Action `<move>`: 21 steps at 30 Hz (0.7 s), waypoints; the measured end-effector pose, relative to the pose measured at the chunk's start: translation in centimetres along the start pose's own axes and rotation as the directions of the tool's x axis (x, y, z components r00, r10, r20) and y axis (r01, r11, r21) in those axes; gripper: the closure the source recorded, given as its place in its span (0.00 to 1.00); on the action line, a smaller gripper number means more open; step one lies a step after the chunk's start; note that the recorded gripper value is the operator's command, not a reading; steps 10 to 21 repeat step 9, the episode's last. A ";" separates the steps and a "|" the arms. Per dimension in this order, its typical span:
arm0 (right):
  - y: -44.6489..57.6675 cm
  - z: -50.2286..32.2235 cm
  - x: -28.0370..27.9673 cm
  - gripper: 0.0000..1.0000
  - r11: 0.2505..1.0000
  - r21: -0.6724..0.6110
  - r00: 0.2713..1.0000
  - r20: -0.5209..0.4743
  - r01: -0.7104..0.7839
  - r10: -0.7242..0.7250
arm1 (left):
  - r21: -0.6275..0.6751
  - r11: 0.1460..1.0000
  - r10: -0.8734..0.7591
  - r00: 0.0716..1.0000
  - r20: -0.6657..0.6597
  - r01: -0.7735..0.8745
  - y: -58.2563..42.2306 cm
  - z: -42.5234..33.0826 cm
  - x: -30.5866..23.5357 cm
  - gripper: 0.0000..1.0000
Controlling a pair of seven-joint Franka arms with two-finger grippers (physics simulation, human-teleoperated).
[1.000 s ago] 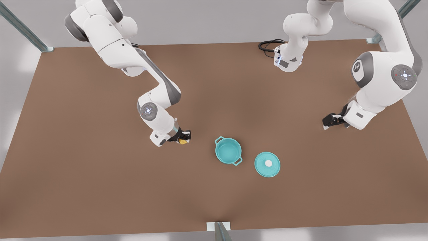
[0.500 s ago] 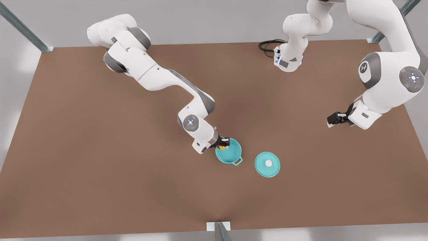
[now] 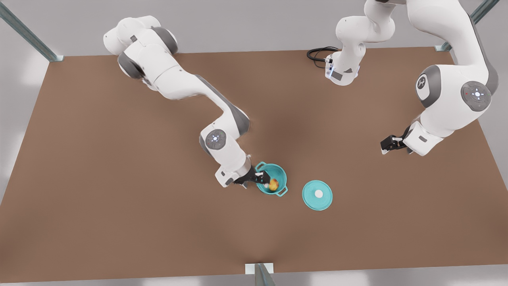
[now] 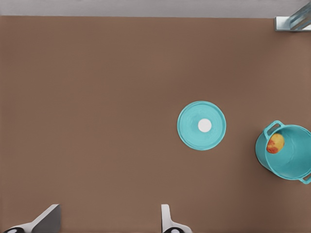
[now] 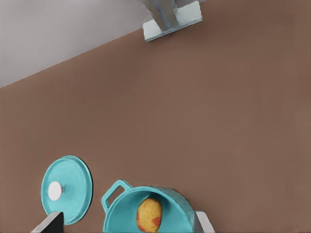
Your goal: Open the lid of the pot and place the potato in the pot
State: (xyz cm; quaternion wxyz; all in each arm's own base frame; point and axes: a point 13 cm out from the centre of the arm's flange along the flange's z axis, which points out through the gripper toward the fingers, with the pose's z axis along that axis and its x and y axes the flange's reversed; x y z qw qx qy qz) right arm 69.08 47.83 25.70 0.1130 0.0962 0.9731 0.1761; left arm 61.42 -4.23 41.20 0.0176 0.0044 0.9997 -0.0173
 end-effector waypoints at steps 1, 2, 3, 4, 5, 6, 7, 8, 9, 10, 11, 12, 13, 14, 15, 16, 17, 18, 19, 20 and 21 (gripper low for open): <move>-5.9 -3.7 -3.2 0.00 0.994 0.099 0.999 0.011 -0.038 0.037 | -0.001 1.000 0.000 1.000 0.001 0.000 0.0 0.0 0.0 0.00; -13.1 -7.0 -5.6 0.00 0.976 0.201 0.996 0.014 -0.086 0.085 | -0.001 1.000 0.000 1.000 0.002 0.000 0.0 0.0 0.0 0.00; -20.5 -9.8 -7.1 0.00 0.946 0.293 0.990 0.011 -0.139 0.142 | -0.002 1.000 0.000 1.000 0.002 0.000 0.0 0.0 -0.1 0.00; -26.8 -11.8 -7.5 0.01 0.915 0.363 0.982 -0.003 -0.177 0.191 | -0.002 1.000 0.000 1.000 0.003 0.000 0.1 0.0 -0.1 0.00; -31.7 -13.5 -7.4 0.01 0.887 0.416 0.973 -0.022 -0.200 0.229 | -0.002 1.000 -0.001 1.000 0.003 0.001 0.1 0.0 -0.1 0.00; -35.7 -14.9 -6.6 0.01 0.866 0.454 0.964 -0.049 -0.210 0.260 | -0.002 1.000 -0.001 1.000 0.004 0.001 0.1 0.0 -0.1 0.00; -38.3 -15.9 -5.6 0.00 0.854 0.478 0.958 -0.081 -0.206 0.276 | -0.002 1.000 -0.001 1.000 0.004 0.001 0.0 0.0 -0.1 0.00; -39.6 -16.4 -4.9 0.00 0.850 0.492 0.955 -0.111 -0.188 0.276 | -0.002 1.000 0.000 1.000 0.005 0.000 0.0 0.0 -0.1 0.00; -40.4 -16.8 -4.4 0.00 0.850 0.500 0.953 -0.139 -0.166 0.268 | -0.002 1.000 0.000 1.000 0.005 0.000 0.0 0.0 -0.1 0.00; -40.4 -16.8 -4.4 0.00 0.850 0.500 0.953 -0.139 -0.166 0.268 | -0.002 1.000 0.000 1.000 0.005 0.000 0.0 0.0 -0.1 0.00; -40.4 -16.8 -4.4 0.00 0.850 0.500 0.953 -0.139 -0.166 0.268 | -0.002 1.000 0.000 1.000 0.005 0.000 0.0 0.0 -0.1 0.00; -40.4 -16.8 -4.4 0.00 0.850 0.500 0.953 -0.139 -0.166 0.268 | -0.002 1.000 0.000 1.000 0.005 0.000 0.0 0.0 -0.1 0.00; -40.4 -16.8 -4.4 0.00 0.850 0.500 0.953 -0.139 -0.166 0.268 | -0.002 1.000 0.000 1.000 0.005 0.000 0.0 0.0 -0.1 0.00; -40.4 -16.8 -4.4 0.00 0.850 0.500 0.953 -0.139 -0.166 0.268 | -0.002 1.000 0.000 1.000 0.005 0.000 0.0 0.0 -0.1 0.00; -40.4 -16.8 -4.4 0.00 0.850 0.500 0.953 -0.139 -0.166 0.268 | -0.002 1.000 0.000 1.000 0.005 0.000 0.0 0.0 -0.1 0.00; -40.4 -16.8 -4.4 0.00 0.850 0.500 0.953 -0.139 -0.166 0.268 | -0.002 1.000 0.000 1.000 0.005 0.000 0.0 0.0 -0.1 0.00; -40.4 -16.8 -4.4 0.00 0.850 0.500 0.953 -0.139 -0.166 0.268 | -0.002 1.000 0.000 1.000 0.005 0.000 0.0 0.0 -0.1 0.00; -40.4 -16.8 -4.4 0.00 0.850 0.500 0.953 -0.139 -0.166 0.268 | -0.002 1.000 0.000 1.000 0.005 0.000 0.0 0.0 -0.1 0.00; -40.4 -16.8 -4.4 0.00 0.850 0.500 0.953 -0.139 -0.166 0.268 | -0.002 1.000 0.000 1.000 0.005 0.000 0.0 0.0 -0.1 0.00; -40.4 -16.8 -4.4 0.00 0.850 0.500 0.953 -0.139 -0.166 0.268 | -0.002 1.000 0.000 1.000 0.005 0.000 0.0 0.0 -0.1 0.00; -40.4 -16.8 -4.4 0.00 0.850 0.500 0.953 -0.139 -0.166 0.268 | -0.002 1.000 0.000 1.000 0.005 0.000 0.0 0.0 -0.1 0.00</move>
